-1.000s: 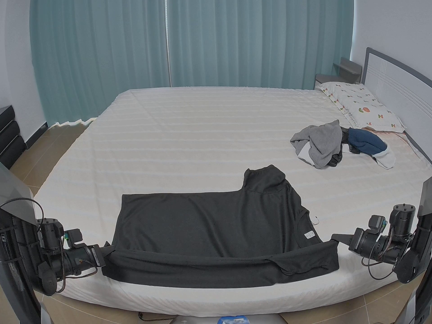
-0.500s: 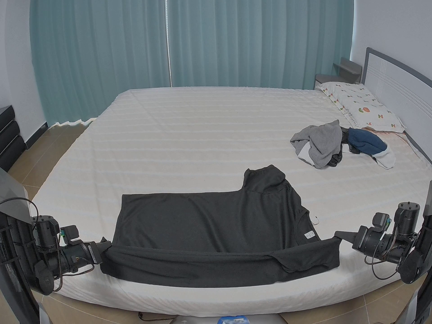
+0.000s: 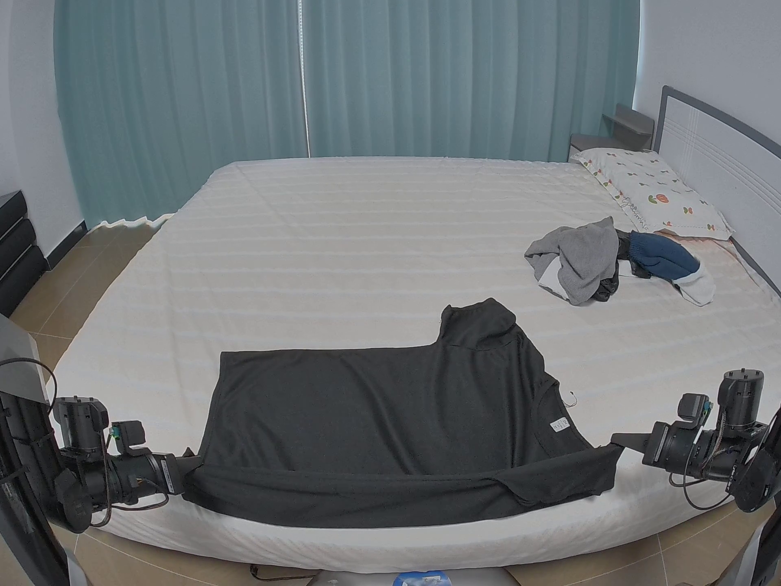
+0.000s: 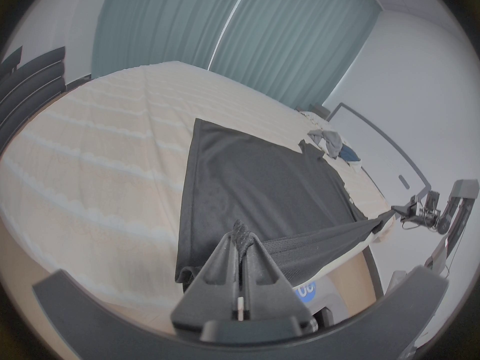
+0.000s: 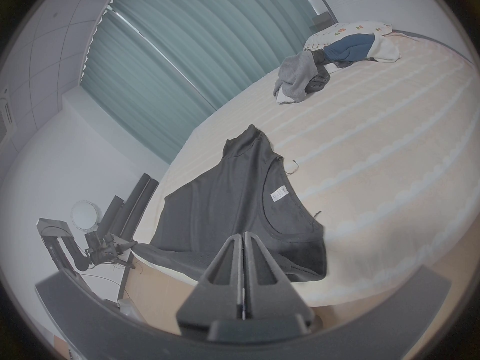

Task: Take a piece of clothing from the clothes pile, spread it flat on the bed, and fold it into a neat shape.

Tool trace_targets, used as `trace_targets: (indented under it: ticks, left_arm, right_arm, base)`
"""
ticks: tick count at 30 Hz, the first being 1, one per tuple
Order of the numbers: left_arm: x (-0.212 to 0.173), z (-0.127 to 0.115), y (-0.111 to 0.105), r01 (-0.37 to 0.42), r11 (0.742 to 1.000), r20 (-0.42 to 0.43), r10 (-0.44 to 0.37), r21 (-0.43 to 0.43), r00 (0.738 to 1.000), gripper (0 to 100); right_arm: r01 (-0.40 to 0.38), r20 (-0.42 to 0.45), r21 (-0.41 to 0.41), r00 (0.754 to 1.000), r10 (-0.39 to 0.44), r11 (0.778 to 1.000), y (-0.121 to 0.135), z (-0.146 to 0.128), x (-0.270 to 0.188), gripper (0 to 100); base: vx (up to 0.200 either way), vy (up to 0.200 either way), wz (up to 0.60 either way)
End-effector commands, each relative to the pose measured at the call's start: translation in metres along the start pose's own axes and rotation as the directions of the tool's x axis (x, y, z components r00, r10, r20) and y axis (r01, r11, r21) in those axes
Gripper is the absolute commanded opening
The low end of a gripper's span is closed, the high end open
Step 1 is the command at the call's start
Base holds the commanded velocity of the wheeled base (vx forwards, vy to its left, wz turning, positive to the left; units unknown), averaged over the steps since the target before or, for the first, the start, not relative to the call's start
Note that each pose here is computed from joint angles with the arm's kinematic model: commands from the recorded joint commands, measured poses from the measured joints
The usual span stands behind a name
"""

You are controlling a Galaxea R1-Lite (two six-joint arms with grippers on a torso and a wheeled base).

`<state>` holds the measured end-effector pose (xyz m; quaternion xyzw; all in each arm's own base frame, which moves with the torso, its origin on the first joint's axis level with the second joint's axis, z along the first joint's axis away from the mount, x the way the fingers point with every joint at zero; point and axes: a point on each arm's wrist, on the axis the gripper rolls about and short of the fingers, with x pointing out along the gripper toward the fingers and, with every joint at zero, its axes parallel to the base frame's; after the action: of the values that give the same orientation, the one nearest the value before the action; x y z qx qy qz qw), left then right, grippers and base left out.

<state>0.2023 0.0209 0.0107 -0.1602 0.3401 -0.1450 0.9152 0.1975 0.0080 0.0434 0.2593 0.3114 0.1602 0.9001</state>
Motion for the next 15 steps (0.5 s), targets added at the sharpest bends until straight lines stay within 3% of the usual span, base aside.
trace_targets:
  ticks: [1, 15]
  left_arm:
    - [-0.009, 0.001, -0.004, -0.006, 0.999, 0.008, 0.006, 0.037, 1.000, 0]
    - [-0.023, -0.004, -0.007, -0.033, 0.998, -0.054, 0.035, 0.052, 0.998, 0]
  right_arm:
    - [0.026, -0.019, -0.004, 0.999, -0.026, 1.000, -0.003, -0.004, -0.006, 0]
    - [0.059, -0.122, -0.071, 0.990, -0.067, 0.996, 0.001, -0.016, -0.020, 0]
  base:
    - [0.000, 0.000, 0.00]
    - [0.000, 0.000, 0.00]
